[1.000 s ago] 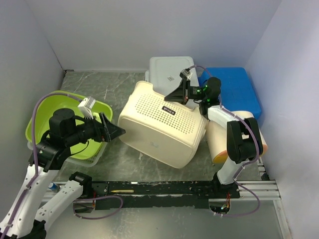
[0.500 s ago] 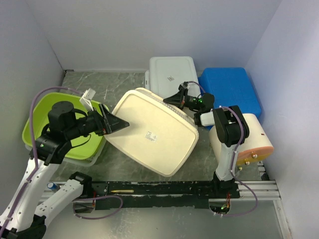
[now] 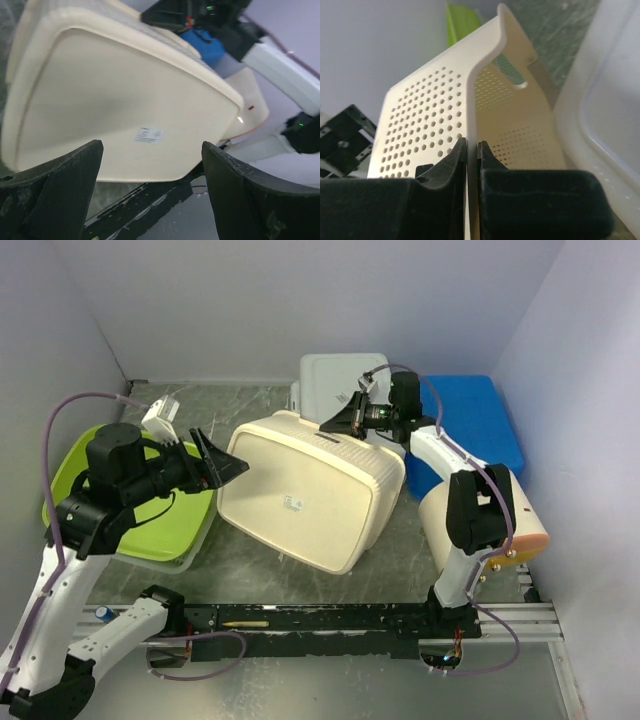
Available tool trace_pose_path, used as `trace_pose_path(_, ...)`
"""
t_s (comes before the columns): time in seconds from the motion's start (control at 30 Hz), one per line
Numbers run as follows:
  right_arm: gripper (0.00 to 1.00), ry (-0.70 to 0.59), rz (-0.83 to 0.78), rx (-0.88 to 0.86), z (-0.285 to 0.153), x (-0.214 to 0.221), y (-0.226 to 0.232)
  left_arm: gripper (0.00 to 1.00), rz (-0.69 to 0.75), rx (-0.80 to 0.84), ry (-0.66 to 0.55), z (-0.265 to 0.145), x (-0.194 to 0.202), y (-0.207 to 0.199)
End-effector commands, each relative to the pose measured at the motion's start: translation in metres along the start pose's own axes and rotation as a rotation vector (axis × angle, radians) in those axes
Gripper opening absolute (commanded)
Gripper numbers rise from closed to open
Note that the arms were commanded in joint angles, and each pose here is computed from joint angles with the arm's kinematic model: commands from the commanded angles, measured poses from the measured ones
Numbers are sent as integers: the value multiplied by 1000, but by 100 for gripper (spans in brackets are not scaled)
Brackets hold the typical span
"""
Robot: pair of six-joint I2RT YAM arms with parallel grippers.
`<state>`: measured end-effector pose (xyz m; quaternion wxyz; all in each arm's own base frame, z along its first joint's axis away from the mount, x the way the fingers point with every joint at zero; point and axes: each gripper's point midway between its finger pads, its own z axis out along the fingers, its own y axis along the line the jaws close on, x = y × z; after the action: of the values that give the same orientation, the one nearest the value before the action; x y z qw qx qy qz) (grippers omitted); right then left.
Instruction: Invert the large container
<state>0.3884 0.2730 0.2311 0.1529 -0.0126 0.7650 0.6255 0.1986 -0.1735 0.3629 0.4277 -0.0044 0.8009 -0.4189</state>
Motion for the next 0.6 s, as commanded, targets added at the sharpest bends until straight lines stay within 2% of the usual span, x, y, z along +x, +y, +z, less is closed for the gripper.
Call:
trace_pose_path(0.0,6,75,-20,330,-19,33,-66,91,52,-126,4,9,-6,25)
trace_pose_path(0.1,27,60,-44,397,-24,32,-74,92,67,-155,19,16,-5,33)
trace_pose_path(0.33,64,-4,-119,513,-38,16,-68,92,86,-164,30,30,-2,45)
trace_pose_path(0.37,71,-20,-136,520,-40,13,-62,92,89,-161,29,31,-2,45)
trace_pose_path(0.43,92,-63,-181,536,-45,5,-46,92,94,-148,36,33,-1,43)
trace_pose_path(0.57,100,-164,-265,593,-61,-14,-11,92,114,-130,74,39,5,45)
